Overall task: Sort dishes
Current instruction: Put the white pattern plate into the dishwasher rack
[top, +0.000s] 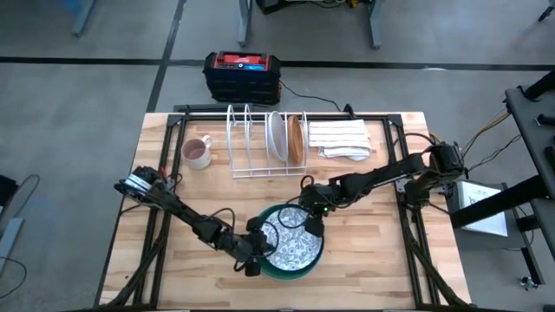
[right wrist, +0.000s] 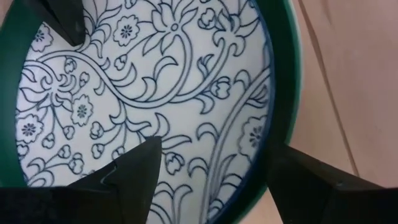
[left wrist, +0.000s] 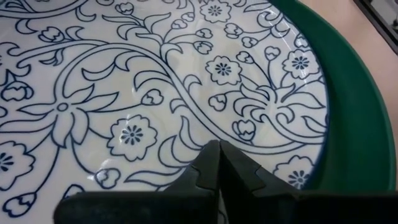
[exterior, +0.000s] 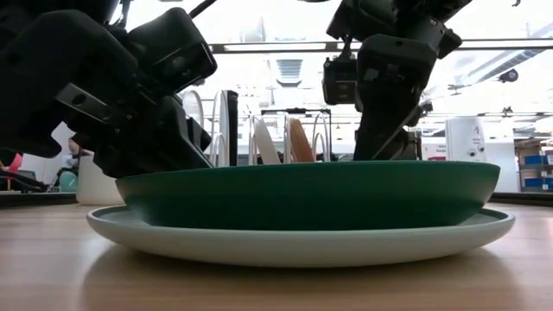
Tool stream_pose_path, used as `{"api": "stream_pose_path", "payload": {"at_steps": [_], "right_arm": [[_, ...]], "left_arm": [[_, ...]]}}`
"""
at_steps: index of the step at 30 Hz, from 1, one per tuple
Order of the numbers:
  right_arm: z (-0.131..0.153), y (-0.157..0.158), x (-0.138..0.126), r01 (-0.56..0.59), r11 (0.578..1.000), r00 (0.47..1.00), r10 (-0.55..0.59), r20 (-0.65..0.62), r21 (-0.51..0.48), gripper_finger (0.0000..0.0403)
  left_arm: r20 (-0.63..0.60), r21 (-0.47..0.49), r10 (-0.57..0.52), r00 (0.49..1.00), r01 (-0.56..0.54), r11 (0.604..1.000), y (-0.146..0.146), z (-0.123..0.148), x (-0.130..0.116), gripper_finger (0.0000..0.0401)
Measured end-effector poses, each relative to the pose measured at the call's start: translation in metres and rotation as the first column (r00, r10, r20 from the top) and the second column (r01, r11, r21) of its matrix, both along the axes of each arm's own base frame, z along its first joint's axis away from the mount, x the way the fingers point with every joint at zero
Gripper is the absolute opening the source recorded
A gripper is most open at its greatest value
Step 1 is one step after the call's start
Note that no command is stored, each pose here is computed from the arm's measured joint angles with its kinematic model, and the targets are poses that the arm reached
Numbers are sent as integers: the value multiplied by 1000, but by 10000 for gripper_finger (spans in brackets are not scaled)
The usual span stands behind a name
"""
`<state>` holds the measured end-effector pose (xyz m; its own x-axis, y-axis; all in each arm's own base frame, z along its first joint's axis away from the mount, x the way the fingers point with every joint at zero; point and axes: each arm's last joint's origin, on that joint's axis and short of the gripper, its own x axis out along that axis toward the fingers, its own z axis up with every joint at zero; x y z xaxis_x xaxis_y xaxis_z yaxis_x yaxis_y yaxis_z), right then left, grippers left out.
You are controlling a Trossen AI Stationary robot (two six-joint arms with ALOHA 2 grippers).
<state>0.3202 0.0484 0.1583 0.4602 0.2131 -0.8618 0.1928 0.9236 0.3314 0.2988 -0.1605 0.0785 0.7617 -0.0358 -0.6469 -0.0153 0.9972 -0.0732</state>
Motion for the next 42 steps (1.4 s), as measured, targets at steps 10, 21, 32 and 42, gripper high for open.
{"api": "stream_pose_path", "payload": {"at_steps": [10, 21, 32, 42], "right_arm": [[-1, -1, 4, -11, 999, 999, 9, 38, 54, 231], [-36, 4, 25, -121, 945, 992, 102, 77, 305, 215], [-30, -12, 26, -153, 951, 985, 123, 123, 269, 132], [-4, -22, 22, -135, 967, 977, 94, 189, 217, 50]], "left_arm": [[25, 23, 48, 999, -48, 999, 1, 0, 1, 0], [39, 48, 78, 996, -80, 996, 2, -1, 1, 0], [60, 66, 86, 994, -90, 994, 2, 2, 1, 0], [79, 109, 62, 995, -70, 992, 1, 16, -3, 0]]}}
